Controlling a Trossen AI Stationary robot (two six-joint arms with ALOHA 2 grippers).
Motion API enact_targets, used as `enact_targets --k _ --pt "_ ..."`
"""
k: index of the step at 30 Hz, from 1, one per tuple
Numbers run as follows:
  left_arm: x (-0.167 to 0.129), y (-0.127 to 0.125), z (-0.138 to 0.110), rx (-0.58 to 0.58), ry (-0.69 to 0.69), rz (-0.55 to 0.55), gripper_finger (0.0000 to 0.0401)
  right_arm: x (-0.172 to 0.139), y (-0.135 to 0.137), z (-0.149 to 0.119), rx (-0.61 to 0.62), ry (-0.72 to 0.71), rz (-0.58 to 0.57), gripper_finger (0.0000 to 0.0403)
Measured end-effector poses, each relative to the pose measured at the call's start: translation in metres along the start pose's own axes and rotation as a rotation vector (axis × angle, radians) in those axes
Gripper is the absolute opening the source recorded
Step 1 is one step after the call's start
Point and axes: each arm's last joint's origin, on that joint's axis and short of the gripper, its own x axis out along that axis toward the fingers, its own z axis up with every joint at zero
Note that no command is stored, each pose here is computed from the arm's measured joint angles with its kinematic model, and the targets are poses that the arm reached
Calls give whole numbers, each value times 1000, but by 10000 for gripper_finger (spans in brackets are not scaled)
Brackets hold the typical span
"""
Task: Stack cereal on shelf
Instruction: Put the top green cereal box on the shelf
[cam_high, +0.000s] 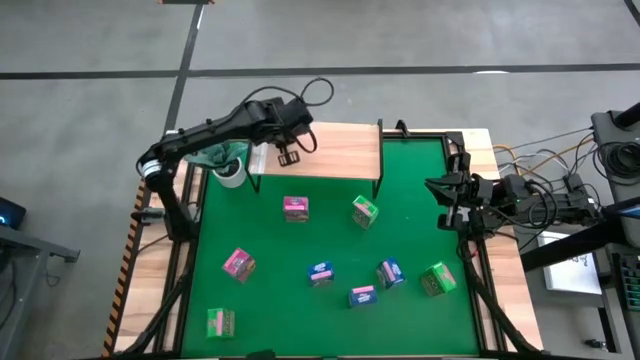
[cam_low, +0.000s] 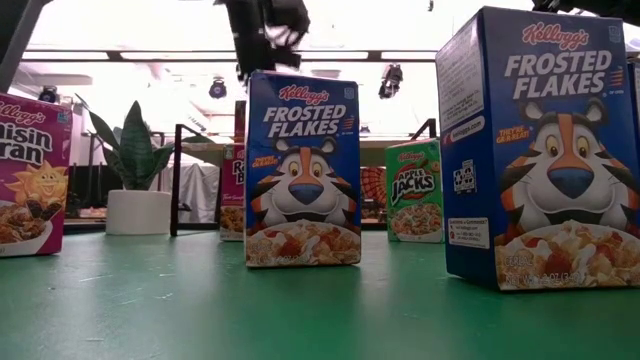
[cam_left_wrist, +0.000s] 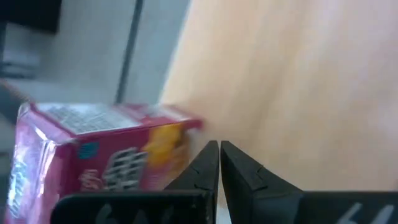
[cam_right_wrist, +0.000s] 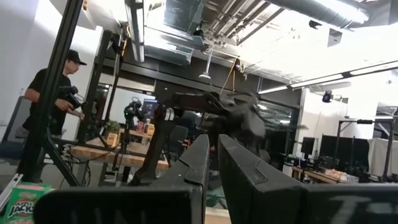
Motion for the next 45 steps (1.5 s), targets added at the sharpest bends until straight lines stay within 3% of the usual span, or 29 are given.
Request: enact_targets --k 7,15,20,26,31,38,45 --pt "-60 -40 -7 8 -246 -209 0 0 0 0 -13 1 0 28" --pt "-111 -101 -51 -23 -575 -364 0 0 0 0 7 1 1 28" --pt "-129 -130 -81 31 -747 -460 0 1 1 -2 25 11 4 28" --pt "-126 -149 -114 95 -871 -516 0 14 7 -18 173 120 28 28" --pt "-114 -149 -135 119 -903 -498 0 29 15 -38 294 219 33 28" --pt "-102 -139 -159 54 -972 -349 0 62 19 -35 383 288 32 28" --pt "-94 -130 -175 -13 -996 -187 0 102 23 -33 393 542 45 28"
